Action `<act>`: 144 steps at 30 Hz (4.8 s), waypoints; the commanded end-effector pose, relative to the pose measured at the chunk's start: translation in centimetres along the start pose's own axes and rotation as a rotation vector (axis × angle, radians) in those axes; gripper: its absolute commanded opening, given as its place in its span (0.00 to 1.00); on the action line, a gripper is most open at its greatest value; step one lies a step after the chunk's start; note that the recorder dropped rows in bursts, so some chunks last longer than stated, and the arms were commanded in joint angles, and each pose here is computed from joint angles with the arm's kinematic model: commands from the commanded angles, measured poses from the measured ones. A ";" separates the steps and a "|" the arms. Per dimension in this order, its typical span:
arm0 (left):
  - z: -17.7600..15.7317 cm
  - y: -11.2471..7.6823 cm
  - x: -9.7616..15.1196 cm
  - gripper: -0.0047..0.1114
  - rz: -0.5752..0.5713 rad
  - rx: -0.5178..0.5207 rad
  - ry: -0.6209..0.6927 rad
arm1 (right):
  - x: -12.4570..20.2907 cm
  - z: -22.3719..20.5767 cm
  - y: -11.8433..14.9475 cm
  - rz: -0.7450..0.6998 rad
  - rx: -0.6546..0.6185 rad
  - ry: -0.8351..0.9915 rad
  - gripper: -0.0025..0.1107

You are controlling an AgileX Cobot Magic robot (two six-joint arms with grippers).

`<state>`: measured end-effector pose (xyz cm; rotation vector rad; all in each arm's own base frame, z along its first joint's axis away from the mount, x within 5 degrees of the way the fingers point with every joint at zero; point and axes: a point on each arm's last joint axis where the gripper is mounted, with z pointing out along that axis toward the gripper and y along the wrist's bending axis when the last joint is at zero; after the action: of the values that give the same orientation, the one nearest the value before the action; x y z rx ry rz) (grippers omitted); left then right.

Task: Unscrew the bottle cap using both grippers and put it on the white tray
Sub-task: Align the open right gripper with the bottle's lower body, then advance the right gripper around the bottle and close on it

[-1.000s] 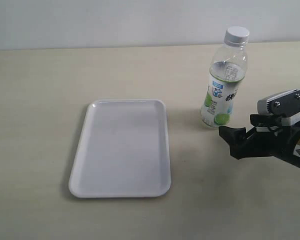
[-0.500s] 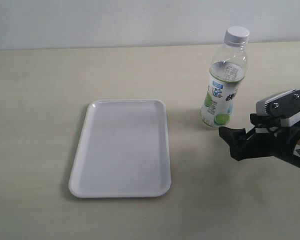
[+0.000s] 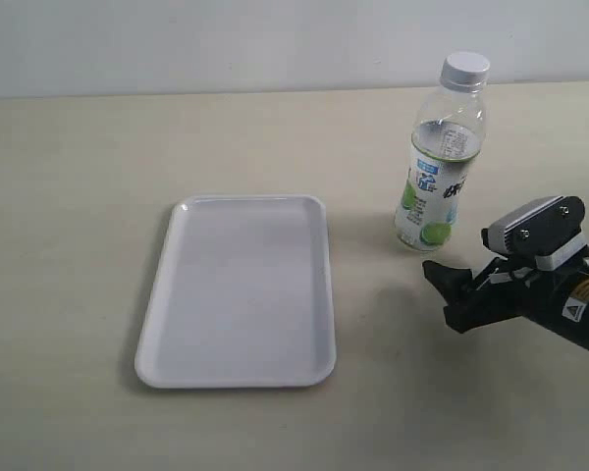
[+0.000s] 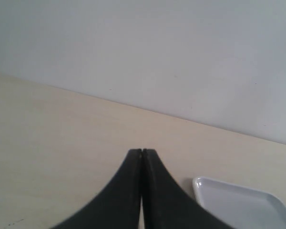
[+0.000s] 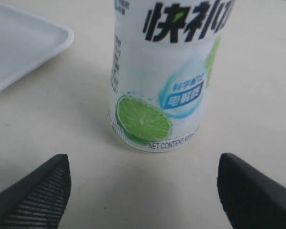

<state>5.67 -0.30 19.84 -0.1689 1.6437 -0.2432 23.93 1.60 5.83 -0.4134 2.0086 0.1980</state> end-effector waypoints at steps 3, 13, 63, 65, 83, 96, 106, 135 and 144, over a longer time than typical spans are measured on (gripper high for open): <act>-0.1 -0.1 -0.1 0.06 0.004 0.009 -0.009 | 0.0 1.3 -0.5 -0.021 -0.013 -0.032 0.73; -0.1 -0.1 -0.1 0.06 0.004 0.009 -0.009 | -0.2 1.8 -0.7 -0.026 -0.016 -0.045 0.73; -0.1 -0.1 -0.1 0.06 0.004 0.009 -0.009 | -0.3 1.8 -0.5 0.041 -0.032 -0.045 0.73; -0.1 -0.1 -0.1 0.06 0.004 0.009 -0.009 | -0.4 1.9 -0.5 0.009 -0.042 -0.051 0.73; -0.1 -0.1 -0.1 0.06 0.007 0.009 -0.009 | -1.8 3.3 -1.0 0.044 -0.080 -0.118 0.73; -0.1 -0.1 -0.1 0.06 0.007 0.009 -0.009 | -2.1 3.6 -1.2 0.039 -0.077 -0.131 0.73; -0.1 -0.1 -0.1 0.06 0.007 0.009 -0.009 | -2.3 3.8 -1.4 0.033 -0.077 -0.142 0.73; -0.1 -0.1 -0.1 0.06 0.008 0.009 -0.009 | -1.5 4.7 -1.4 0.029 -0.100 -0.125 0.73; -0.1 -0.1 -0.1 0.06 0.010 0.009 -0.009 | -2.3 5.4 -2.1 0.022 -0.070 -0.158 0.79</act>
<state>5.67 -0.30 19.84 -0.1626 1.6441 -0.2374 29.94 2.08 5.30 -0.4207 1.8689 0.3195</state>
